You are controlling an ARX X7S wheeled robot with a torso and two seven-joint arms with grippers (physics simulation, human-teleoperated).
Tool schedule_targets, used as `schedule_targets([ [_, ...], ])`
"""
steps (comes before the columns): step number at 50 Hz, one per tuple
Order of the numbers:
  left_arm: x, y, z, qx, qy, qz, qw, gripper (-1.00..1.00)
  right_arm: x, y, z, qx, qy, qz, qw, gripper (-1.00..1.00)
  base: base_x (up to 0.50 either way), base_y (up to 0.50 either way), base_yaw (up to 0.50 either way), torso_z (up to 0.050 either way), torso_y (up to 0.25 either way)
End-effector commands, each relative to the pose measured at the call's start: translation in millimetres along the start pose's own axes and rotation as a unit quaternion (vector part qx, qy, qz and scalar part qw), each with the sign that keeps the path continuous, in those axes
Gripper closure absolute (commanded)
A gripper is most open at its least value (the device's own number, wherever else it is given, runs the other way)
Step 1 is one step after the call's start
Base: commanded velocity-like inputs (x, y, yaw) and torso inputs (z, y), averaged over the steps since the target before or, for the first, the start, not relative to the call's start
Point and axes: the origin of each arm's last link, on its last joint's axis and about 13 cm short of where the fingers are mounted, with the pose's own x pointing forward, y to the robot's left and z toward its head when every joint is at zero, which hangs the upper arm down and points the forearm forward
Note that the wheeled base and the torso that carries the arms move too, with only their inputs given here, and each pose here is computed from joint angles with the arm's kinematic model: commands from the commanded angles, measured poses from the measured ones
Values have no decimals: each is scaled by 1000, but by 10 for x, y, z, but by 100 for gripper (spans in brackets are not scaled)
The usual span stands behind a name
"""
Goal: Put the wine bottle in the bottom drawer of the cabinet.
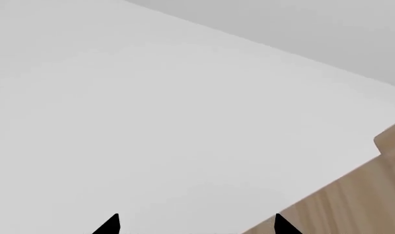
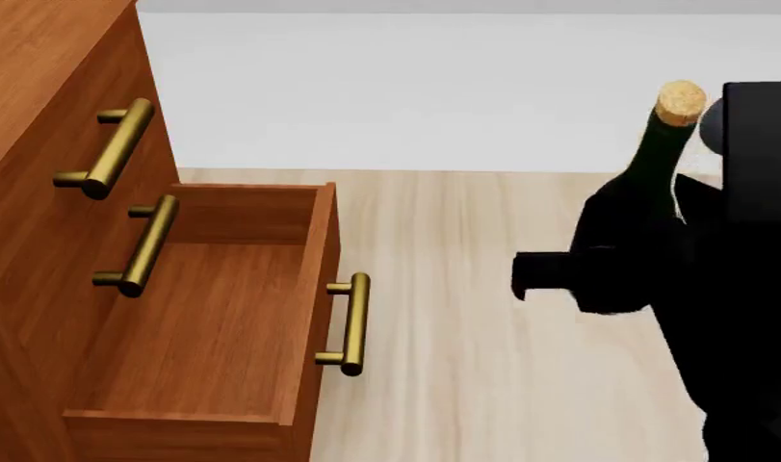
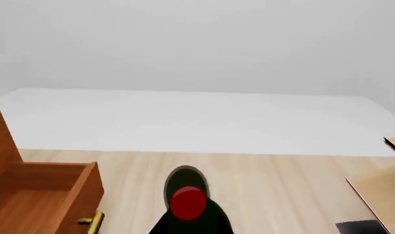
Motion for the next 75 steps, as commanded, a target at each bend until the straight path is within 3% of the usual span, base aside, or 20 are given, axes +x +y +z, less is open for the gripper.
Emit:
schedule_targets([
  [1, -10, -21, 27, 4, 4, -1, 1000, -100, -132, 201, 343, -14, 10, 95, 995, 100, 0, 0, 0, 0, 0],
  [15, 38, -4, -44, 6, 2, -4, 1000, -100, -75, 417, 631, -24, 42, 155, 987, 100, 0, 0, 0, 0, 1],
  [24, 85, 19, -144, 8, 3, -4, 1000, -100, -9, 592, 832, 15, 87, 214, 973, 100, 0, 0, 0, 0, 1],
  [33, 67, -10, -105, 10, 2, -5, 1000, -100, 62, 705, 998, 9, 101, 231, 968, 100, 0, 0, 0, 0, 1],
  [48, 94, 4, -132, 10, 3, -4, 1000, -100, 456, 957, 1275, 48, 186, 256, 947, 100, 0, 0, 0, 0, 0],
  [55, 92, 20, -131, 10, 4, -3, 1000, -100, 637, 1079, 1297, 63, 218, 267, 936, 100, 0, 0, 0, 0, 1],
  [58, 91, 21, -143, 13, 5, -3, 1000, -100, 650, 1137, 1281, 55, 237, 299, 923, 100, 0, 0, 0, 0, 0],
  [60, 63, -3, -96, 11, 5, -5, 1000, -100, 707, 1160, 1272, 66, 241, 286, 925, 100, 0, 0, 0, 0, 0],
  [72, 85, 23, -128, 14, 5, -2, 1000, -100, 960, 1296, 1191, 86, 287, 309, 903, 100, 0, 0, 0, 1, 1],
  [75, 88, 24, -140, 16, 7, -2, 1000, -100, 1024, 1317, 1162, 84, 284, 307, 905, 100, 0, 0, 0, 0, 0],
])
